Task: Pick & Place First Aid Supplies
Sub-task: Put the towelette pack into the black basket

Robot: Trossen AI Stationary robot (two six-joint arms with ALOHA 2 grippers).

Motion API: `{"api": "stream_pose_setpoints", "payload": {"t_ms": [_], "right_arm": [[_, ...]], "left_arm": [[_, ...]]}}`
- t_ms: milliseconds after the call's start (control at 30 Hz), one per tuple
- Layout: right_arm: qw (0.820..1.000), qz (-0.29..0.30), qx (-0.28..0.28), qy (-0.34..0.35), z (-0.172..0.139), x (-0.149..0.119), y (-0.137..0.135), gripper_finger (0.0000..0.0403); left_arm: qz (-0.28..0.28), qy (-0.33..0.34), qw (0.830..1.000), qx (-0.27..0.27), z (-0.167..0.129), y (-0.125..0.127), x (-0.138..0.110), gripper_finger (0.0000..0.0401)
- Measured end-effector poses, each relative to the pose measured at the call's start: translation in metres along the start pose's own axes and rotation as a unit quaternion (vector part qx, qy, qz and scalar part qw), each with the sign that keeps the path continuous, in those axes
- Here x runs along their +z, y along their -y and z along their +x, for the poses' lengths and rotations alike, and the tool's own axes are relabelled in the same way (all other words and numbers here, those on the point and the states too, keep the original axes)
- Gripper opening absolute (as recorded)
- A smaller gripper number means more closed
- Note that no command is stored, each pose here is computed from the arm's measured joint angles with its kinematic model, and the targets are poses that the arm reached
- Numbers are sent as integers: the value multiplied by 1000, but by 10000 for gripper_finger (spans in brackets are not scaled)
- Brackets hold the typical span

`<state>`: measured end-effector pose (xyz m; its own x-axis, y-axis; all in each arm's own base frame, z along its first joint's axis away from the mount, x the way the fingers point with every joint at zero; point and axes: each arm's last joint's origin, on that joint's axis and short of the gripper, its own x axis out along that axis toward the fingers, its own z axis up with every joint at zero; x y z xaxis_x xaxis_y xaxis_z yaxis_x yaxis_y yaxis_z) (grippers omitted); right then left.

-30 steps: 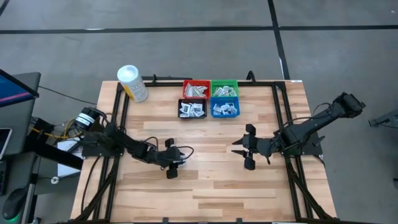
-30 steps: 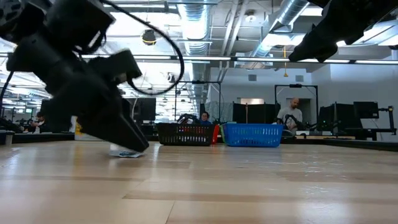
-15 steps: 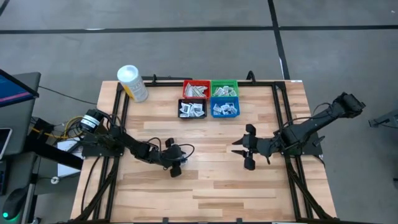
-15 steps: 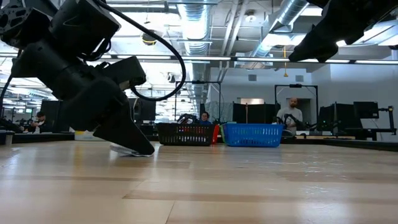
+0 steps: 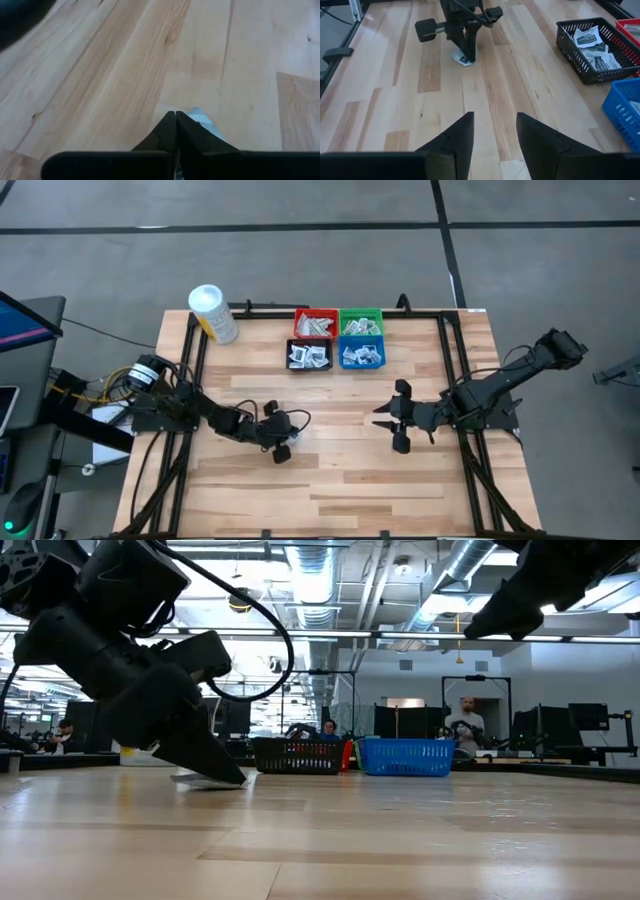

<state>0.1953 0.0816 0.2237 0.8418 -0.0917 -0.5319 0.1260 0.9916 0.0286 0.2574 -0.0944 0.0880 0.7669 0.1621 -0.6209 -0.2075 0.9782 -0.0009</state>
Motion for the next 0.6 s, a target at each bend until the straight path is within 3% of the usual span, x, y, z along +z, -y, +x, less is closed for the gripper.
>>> {"api": "stream_pose_setpoints", "payload": {"t_ms": [300,433,600], "right_arm": [[1000,2,1,3,0,1,0,142],[1000,2,1,4,0,1,0,138],[1000,7,4,14,0,3,-1,137]], "left_arm": [[-54,98,994,-19,-9,-1,30,7],[-89,159,983,33,-20,-16,53,6],[-130,224,959,114,-34,-52,83,9]]}}
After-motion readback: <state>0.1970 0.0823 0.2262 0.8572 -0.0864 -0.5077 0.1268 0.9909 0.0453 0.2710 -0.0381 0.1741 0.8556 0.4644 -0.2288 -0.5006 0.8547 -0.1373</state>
